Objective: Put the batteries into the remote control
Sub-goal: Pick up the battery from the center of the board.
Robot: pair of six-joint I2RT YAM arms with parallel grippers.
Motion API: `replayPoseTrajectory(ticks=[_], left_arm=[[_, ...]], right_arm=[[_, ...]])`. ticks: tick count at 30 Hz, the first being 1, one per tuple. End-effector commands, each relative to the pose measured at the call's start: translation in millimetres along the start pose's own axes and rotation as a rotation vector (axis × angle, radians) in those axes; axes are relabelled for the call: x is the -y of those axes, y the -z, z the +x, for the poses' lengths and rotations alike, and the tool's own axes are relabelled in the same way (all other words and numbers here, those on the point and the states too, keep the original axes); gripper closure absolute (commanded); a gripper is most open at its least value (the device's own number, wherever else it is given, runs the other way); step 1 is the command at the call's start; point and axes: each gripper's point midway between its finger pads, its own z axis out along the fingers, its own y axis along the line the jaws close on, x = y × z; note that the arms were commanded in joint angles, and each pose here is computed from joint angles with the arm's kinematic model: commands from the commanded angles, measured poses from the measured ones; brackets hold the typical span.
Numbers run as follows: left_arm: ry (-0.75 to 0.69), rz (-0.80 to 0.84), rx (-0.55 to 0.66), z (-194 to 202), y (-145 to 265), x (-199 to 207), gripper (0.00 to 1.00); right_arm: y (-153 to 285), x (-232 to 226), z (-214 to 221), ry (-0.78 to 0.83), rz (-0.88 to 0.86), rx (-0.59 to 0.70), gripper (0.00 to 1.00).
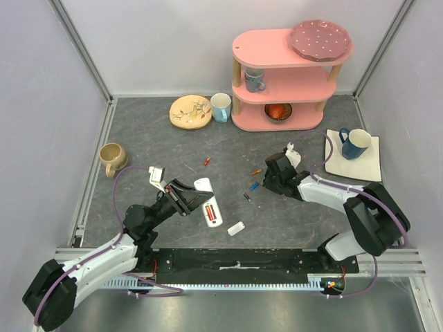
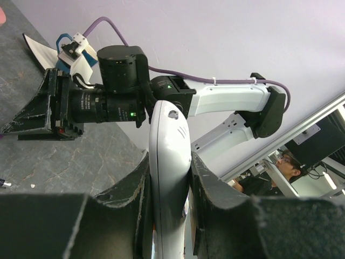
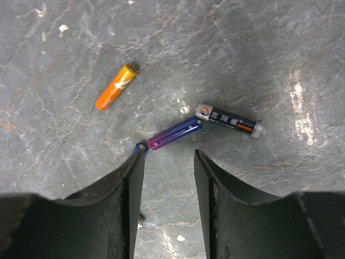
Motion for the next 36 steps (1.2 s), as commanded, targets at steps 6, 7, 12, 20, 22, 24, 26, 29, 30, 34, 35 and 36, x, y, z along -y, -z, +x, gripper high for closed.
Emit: replayPoseTrajectory(ticks=[6,7,12,20,22,24,26,29,30,34,35,36], left_arm=[[0.008,-0.04,0.016,8,15,-17,0.98],[0.009,-0.04,0.019,7,14,-17,0.98],[0.015,-0.048,0.02,7,15,-19,0.98],[0.034,-0.066,0.011,9,12,-22,0.98],[0.037,-0.065,0.009,9,13,-22,0.98],[0.039,-0.068,0.008,9,13,-22,0.98],[0.038,-0.068,0.009,9,13,-22,0.98],[0.036,-0.074,0.005,9,12,-23,0.98],[0.034,-0.073,0.005,8,11,-22,0.98],[0.034,-0.081,-0.009,10,10,-24,0.98],[0.037,-0.086,-0.015,12,11,-25,0.98],[0.037,-0.085,-0.016,12,11,-25,0.98]], right_arm=[[-13,5,-14,-0.148,0.082,0.058,0.52],[-14,5,-14,-0.152,0.085,0.06,0.52],[-18,8,-12,-0.186,0.104,0.054,0.51],[-26,13,-3,-0.228,0.149,-0.016,0.62],[-29,17,1,-0.202,0.173,-0.035,0.64],[-30,17,2,-0.168,0.185,-0.053,0.67],[-31,18,9,-0.14,0.19,-0.085,0.7],[-32,21,15,-0.079,0.188,-0.12,0.73],[-33,23,17,-0.06,0.19,-0.13,0.74],[-33,31,26,0.036,0.195,-0.175,0.85],[-32,31,27,0.082,0.184,-0.19,0.88],[-32,30,28,0.116,0.175,-0.202,0.89]])
